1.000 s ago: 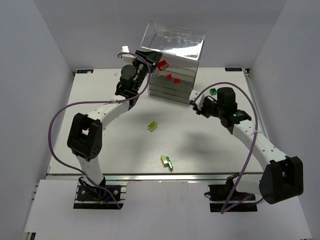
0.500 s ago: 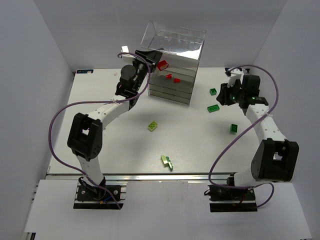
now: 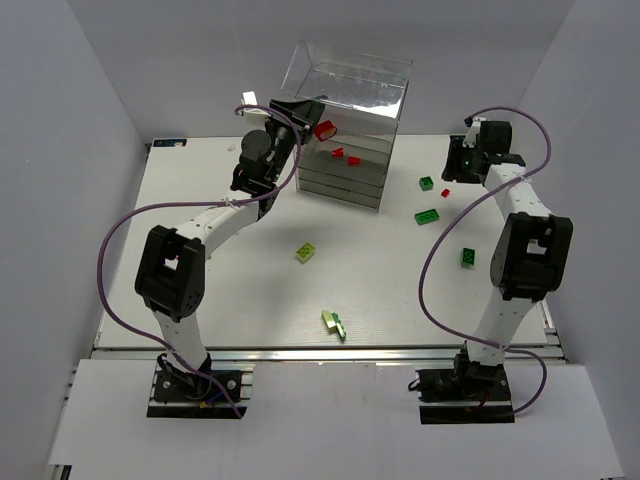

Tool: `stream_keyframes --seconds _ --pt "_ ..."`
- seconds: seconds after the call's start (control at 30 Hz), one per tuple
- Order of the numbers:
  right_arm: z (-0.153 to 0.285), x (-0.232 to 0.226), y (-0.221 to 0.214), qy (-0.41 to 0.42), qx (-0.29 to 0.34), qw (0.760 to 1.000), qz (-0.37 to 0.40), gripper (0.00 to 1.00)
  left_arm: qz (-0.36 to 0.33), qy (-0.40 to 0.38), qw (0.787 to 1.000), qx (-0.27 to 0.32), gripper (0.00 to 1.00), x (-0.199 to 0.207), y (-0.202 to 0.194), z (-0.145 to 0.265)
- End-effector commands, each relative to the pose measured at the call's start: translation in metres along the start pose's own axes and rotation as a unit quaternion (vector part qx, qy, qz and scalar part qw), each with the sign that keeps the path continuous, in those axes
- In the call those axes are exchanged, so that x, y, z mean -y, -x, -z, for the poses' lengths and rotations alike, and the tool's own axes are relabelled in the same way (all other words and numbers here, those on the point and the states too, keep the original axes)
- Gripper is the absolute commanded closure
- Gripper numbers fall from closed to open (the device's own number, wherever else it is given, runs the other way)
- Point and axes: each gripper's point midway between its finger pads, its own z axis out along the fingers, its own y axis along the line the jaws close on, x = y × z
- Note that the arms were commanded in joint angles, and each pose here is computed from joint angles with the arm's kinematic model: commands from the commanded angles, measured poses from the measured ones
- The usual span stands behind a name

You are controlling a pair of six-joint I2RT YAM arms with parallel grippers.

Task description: Sort the legos into containers by color

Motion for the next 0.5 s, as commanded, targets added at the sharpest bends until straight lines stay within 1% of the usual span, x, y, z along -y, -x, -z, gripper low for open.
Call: stream_keyframes --seconds 0.0,0.07,0.1,0.13,0.2,0.3,0.47 --pt "-0.007 0.044 0.003 -0.123 -0.006 0.991 -0.045 0.49 0.000 -0.022 1.000 0.003 0.48 0.012 0.004 -0.001" --pt "-0.012 0.059 -0.004 -0.167 -0.013 0.984 -0.068 0.50 -0.001 -0.020 1.000 0.001 0.49 0.011 0.003 -0.002" --pt "-0.014 0.062 -0.007 -0.175 -0.015 0.982 -0.076 0.50 -0.001 -0.019 1.000 0.000 0.48 0.010 0.003 -0.002" --pt "-0.017 0.062 -0.012 -0.175 -0.019 0.981 -0.079 0.48 -0.001 -0.019 1.000 0.000 0.48 0.010 0.002 -0.002" --pt "-0.025 0.065 -0.019 -0.180 -0.026 0.979 -0.092 0.47 -0.001 -0.016 1.000 -0.001 0.49 0.007 0.002 -0.002" --pt "-0.034 0.062 -0.018 -0.176 -0.024 0.979 -0.101 0.43 -0.002 -0.014 1.000 -0.002 0.48 0.006 0.001 -0.002" --pt "-0.052 0.062 -0.020 -0.169 -0.026 0.980 -0.101 0.41 -0.001 -0.015 1.000 -0.001 0.49 0.005 0.001 -0.002"
